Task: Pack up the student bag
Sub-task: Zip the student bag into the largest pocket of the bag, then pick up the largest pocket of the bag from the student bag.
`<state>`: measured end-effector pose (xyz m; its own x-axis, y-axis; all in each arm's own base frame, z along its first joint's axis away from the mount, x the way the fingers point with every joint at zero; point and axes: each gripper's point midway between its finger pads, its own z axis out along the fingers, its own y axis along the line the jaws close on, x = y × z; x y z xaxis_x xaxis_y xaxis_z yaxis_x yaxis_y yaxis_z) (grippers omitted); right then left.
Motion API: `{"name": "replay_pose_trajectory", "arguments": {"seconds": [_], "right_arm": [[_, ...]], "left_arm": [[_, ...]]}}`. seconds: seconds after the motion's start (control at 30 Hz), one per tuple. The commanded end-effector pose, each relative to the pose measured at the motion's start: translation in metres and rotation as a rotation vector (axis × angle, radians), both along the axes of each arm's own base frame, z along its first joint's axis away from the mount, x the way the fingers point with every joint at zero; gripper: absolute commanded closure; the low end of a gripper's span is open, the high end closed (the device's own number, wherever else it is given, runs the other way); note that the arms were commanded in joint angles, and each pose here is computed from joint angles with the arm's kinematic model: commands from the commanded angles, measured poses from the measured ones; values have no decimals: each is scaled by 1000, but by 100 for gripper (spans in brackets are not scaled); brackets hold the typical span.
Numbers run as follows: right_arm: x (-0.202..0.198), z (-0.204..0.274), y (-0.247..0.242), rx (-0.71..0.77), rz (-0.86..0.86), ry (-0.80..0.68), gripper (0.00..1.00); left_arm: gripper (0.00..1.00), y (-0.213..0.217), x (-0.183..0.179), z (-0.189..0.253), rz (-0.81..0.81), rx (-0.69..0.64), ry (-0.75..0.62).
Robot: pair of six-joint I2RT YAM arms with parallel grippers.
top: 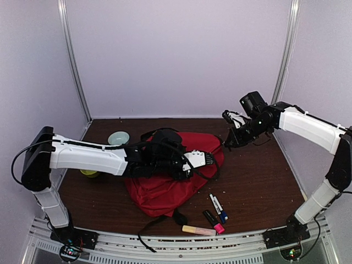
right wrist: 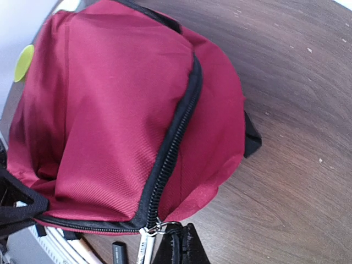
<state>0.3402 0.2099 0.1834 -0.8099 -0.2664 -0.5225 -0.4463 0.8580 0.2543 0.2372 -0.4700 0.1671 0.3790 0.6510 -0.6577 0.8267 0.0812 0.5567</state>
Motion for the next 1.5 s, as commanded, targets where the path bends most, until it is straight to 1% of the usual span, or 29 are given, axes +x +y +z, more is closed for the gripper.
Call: {"name": "replay_pose_trajectory", "arguments": {"seconds": [0.0,0.1,0.23,0.33,0.37,0.43,0.47,0.53,0.6,0.67,0.83,0.93,1.03,1.13,1.17,1.2,1.27,1.33,1.37,1.47], "right_arm": [[64,53,-68,-100,-242,-284,100],[52,60,-44,27,-143,-290,100],[43,62,-34,47,-97,-315,100],[27,60,-7,96,-9,-293,100],[20,58,5,110,30,-284,100],[5,56,26,130,101,-262,100],[-1,55,34,141,122,-252,100],[-7,59,44,169,143,-235,100],[-10,62,48,192,142,-218,100],[-14,64,50,204,154,-203,100],[-21,65,45,193,145,-188,100],[-21,63,40,167,122,-173,100],[-21,64,40,173,111,-162,100],[-20,67,38,170,98,-161,100],[-20,69,37,166,93,-163,100],[-19,70,35,159,88,-165,100],[-16,73,30,142,70,-177,100],[-8,77,21,121,33,-197,100],[-2,80,16,108,8,-211,100],[20,86,-3,9,-75,-277,100]], "left_arm": [[100,59,-59,-40,-128,275,109],[100,69,-64,-39,-134,299,116],[100,88,-68,-43,-124,353,124],[100,92,-69,-41,-121,351,117],[96,91,-67,-39,-110,344,111],[77,77,-55,-24,-70,295,86],[69,66,-47,-10,-42,244,75],[59,40,-36,17,-14,133,70],[49,15,-36,33,-36,45,104],[44,-3,-33,43,-39,-28,129],[34,-22,-6,62,66,-171,77],[33,-44,-4,60,37,-173,119],[35,-57,5,45,57,-153,145],[43,-59,20,34,106,-149,139],[47,-57,27,32,133,-148,130],[54,-55,32,29,156,-142,122],[72,-51,38,23,192,-121,108],[94,-46,40,18,206,-95,102],[100,-43,39,16,207,-84,102],[100,-37,30,10,178,-61,111]]}}
